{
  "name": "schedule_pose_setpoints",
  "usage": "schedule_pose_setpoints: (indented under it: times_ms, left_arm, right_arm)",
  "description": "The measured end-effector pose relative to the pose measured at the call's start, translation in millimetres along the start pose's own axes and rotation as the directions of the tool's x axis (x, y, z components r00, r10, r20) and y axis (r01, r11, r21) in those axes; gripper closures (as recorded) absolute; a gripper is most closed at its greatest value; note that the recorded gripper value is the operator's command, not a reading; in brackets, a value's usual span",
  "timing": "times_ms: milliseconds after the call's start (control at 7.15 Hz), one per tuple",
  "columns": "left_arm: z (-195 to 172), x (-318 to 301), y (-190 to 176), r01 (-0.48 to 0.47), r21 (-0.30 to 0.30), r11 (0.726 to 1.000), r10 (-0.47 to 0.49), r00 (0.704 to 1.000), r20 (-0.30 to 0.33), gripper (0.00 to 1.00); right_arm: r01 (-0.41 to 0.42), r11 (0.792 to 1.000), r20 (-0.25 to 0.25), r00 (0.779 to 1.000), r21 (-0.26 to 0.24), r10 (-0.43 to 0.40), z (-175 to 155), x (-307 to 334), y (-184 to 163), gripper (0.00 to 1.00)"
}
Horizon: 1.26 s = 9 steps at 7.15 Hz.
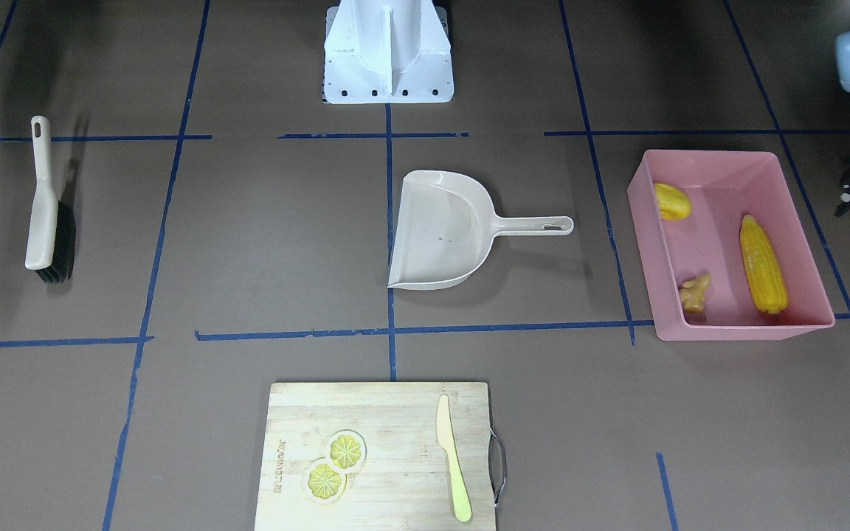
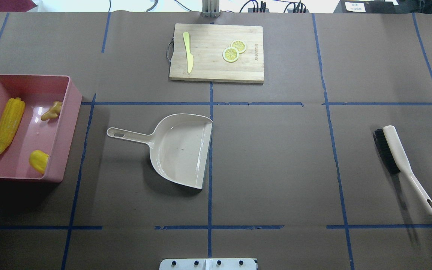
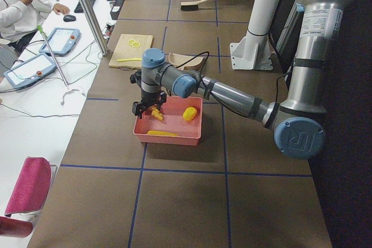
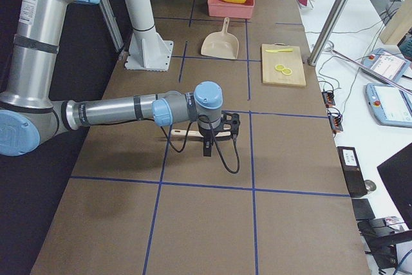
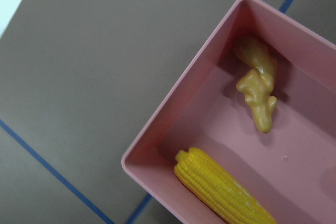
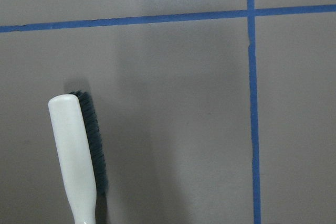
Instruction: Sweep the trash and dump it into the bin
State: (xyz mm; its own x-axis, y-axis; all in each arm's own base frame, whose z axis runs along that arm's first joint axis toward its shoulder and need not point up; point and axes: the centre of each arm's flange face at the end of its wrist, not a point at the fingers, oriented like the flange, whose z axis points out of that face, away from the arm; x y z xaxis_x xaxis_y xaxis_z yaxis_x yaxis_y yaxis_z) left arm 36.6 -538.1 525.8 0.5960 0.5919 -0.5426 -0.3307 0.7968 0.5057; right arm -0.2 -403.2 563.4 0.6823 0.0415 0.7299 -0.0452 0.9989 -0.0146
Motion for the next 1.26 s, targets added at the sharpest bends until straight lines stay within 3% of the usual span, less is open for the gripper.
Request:
schedule_pose_setpoints:
  times_ms: [280, 420, 699, 1259]
  left_arm:
    - [-9, -27, 16, 0.236, -0.003, 0.972, -0.236, 0.971, -0.040, 0.00]
    - [-16, -33, 30, 0.303, 0.000, 0.953, -0.303, 0.951, -0.059, 0.00]
    - [-25, -30, 69, 0.363, -0.002, 0.932, -0.363, 0.930, -0.052, 0.00]
    - [-43, -42, 64, 0.462, -0.085, 0.883, -0.465, 0.885, -0.012, 0.00]
  right_arm:
    - [0.020, 1.000, -0.013, 1.000, -0.011, -0.020, -17, 12, -11, 0.00]
    - [0.027, 1.000, -0.013, 1.000, -0.011, -0.027, -21, 17, -13, 0.00]
    - [0.048, 0.999, -0.015, 0.999, -0.005, -0.048, -24, 37, -22, 0.00]
    - [0.129, 0.990, -0.010, 0.991, -0.048, -0.130, -7, 78, -75, 0.00]
